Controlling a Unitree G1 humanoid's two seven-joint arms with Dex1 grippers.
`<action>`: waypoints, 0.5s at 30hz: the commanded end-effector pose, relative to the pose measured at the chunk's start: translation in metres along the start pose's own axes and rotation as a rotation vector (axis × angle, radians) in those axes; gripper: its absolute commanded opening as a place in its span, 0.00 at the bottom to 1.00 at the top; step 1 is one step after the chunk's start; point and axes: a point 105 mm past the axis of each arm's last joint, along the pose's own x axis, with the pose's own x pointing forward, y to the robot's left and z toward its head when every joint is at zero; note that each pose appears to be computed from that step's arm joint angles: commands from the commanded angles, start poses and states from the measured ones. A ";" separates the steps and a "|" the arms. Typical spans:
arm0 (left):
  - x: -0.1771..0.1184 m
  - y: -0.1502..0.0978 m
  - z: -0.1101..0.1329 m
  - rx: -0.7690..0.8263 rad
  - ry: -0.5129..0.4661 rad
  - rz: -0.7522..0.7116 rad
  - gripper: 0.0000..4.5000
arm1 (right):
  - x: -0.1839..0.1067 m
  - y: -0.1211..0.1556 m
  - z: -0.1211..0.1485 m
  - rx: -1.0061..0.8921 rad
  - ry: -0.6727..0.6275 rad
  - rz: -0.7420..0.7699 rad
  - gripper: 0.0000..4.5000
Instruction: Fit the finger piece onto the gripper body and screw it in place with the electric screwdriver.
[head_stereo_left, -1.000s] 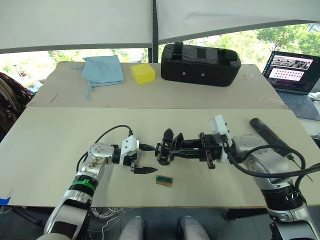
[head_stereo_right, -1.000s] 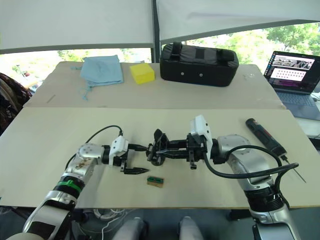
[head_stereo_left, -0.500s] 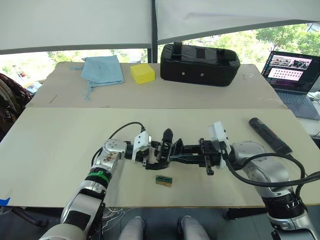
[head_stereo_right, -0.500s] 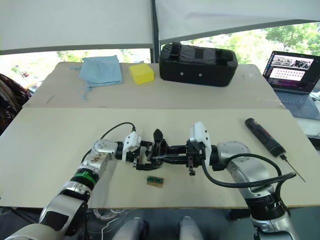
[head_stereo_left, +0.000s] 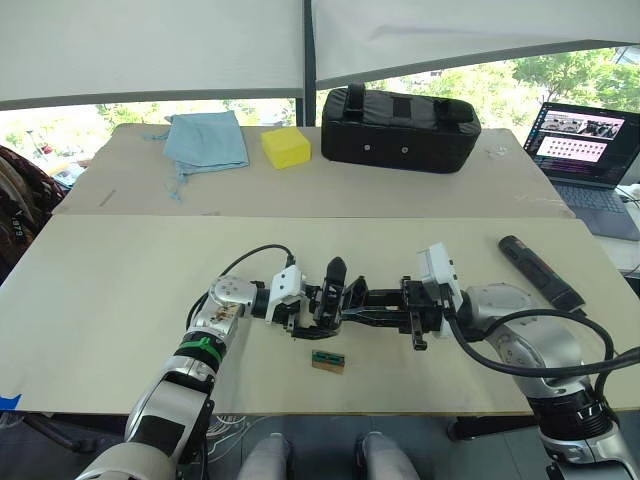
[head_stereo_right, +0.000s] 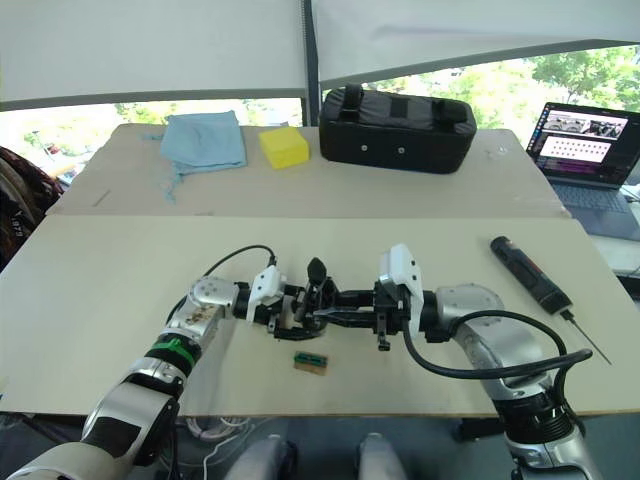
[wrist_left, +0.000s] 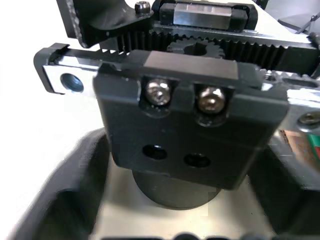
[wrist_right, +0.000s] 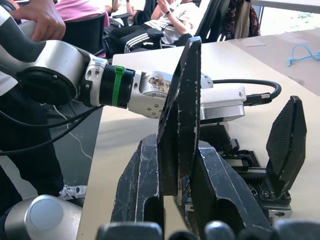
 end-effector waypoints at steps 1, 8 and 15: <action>0.001 0.002 0.002 0.028 0.015 -0.002 0.53 | 0.000 0.001 0.013 -0.050 -0.030 0.004 0.08; 0.000 0.004 0.000 0.051 0.048 0.013 0.52 | 0.012 -0.002 0.015 -0.047 -0.051 0.007 0.08; 0.001 0.006 -0.001 0.036 0.059 0.028 0.52 | 0.028 -0.013 0.005 -0.063 -0.032 -0.029 0.08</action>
